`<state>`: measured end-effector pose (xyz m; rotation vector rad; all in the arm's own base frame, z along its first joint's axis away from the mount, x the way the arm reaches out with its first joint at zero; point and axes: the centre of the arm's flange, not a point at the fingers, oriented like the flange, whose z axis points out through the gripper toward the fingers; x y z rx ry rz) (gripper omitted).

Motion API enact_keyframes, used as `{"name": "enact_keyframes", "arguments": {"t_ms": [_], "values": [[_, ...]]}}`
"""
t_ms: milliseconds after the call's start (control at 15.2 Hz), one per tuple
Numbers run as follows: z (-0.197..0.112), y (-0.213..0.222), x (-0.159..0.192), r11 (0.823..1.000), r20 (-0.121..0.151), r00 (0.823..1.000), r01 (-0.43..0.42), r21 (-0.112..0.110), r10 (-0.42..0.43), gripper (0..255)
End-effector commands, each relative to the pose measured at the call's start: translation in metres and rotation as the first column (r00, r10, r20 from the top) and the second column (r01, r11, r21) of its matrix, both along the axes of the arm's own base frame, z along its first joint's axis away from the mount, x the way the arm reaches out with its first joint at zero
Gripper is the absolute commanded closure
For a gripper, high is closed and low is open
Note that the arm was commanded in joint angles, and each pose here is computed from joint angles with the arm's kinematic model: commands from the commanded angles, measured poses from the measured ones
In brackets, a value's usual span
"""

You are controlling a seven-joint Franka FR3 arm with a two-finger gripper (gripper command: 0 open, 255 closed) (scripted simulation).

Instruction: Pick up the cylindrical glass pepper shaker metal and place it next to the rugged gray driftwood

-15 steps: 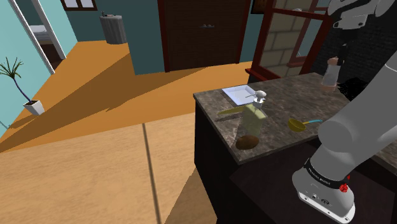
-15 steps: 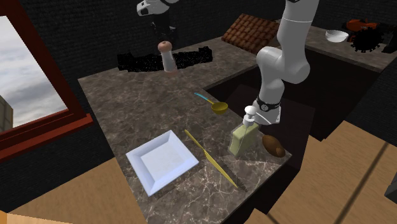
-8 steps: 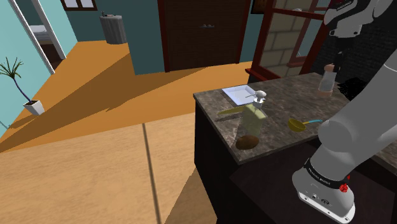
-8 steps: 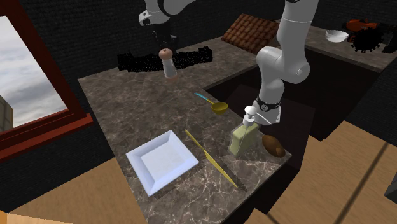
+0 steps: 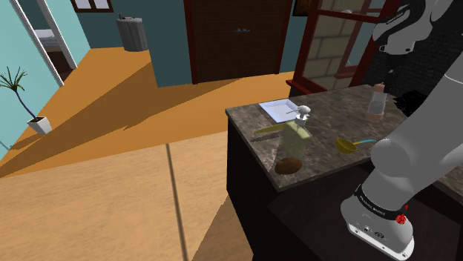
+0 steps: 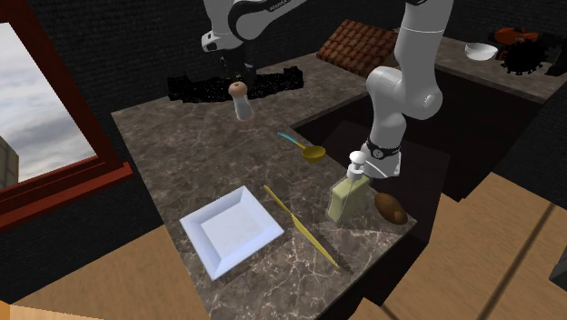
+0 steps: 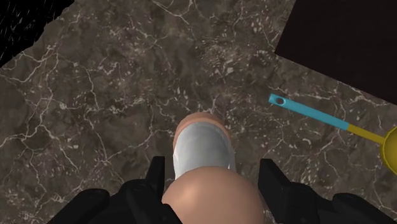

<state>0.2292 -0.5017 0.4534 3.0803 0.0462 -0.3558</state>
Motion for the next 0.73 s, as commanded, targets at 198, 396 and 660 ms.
{"name": "enact_keyframes", "arguments": {"t_ms": [198, 396, 660], "values": [[-0.026, 0.000, 0.000, 1.000, 0.000, 1.000, 0.000, -0.001, 0.000, 255], [-0.041, 0.000, 0.000, 1.000, 0.000, 1.000, 0.000, -0.001, 0.000, 255], [-0.050, 0.000, 0.000, 1.000, 0.000, 1.000, 0.000, -0.001, 0.000, 255]]}}
